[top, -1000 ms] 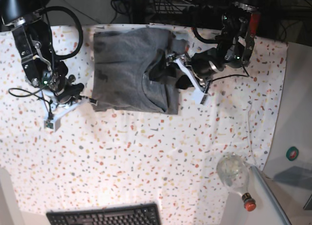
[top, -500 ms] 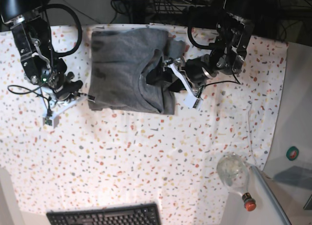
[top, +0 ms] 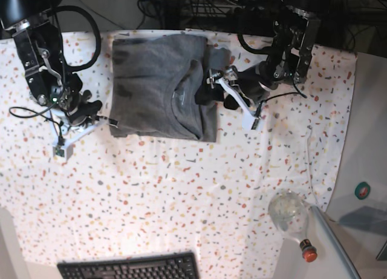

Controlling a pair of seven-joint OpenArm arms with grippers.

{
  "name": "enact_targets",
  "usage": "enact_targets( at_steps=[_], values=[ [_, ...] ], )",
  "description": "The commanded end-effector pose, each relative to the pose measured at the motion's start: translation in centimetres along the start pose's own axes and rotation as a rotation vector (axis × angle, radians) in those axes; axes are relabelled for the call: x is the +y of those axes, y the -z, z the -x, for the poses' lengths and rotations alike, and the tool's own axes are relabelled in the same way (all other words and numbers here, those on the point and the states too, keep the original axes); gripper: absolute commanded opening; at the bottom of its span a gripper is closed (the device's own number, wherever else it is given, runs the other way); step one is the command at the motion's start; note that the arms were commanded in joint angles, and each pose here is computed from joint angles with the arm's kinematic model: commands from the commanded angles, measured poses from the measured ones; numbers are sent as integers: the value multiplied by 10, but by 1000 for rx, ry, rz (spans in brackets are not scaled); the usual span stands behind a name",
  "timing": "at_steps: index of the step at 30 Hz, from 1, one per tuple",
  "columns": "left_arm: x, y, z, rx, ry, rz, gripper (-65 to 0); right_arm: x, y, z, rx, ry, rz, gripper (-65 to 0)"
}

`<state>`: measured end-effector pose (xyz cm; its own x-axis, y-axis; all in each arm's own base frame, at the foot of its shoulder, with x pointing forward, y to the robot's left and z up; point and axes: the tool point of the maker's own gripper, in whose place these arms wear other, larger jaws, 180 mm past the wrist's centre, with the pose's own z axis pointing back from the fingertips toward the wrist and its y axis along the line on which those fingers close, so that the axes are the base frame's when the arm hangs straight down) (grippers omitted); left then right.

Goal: Layout the t-shirt on the table in an organized manner, then fold the t-shirt properly
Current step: 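Tuck and smooth the shirt's folded edge with the left gripper, then push the folded shirt with the left gripper toward the right gripper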

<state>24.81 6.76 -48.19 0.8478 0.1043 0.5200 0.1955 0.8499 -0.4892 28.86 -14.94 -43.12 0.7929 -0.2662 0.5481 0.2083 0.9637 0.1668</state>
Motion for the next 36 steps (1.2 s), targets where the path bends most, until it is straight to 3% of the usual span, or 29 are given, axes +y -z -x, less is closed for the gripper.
enact_targets(
  at_steps=[1, 11, 13, 16, 17, 23, 27, 32, 36],
  values=[
    [-5, 7, 16, 76, 5, 1, -128, 0, -3, -18, -52, -7, -1, -650],
    [-6, 30, 43, 163, -59, 3, -155, -10, -4, -20, -58, -16, 18, -650],
    [-3, 31, 38, 162, -53, -3, -253, -11, -4, -20, -60, -15, 21, -650],
    [3, 33, 30, 159, -44, -14, -555, -25, -6, -25, -72, 17, 48, -650],
    [3, 35, 24, 164, -3, -22, -650, -32, -7, -25, -74, 31, 61, -650],
    [-4, 50, -10, 269, 350, -92, -650, -72, -14, -30, -98, 121, 139, -650],
    [-32, 65, -53, 282, 646, -99, -650, -109, -24, -35, -126, 184, 199, -650],
    [-91, 83, -80, 285, 972, -37, -650, -132, -33, -32, -140, 185, 192, -650],
    [-144, 95, -77, 247, 1159, 55, -650, -143, -36, -19, -121, 195, 216, -650]
  ],
)
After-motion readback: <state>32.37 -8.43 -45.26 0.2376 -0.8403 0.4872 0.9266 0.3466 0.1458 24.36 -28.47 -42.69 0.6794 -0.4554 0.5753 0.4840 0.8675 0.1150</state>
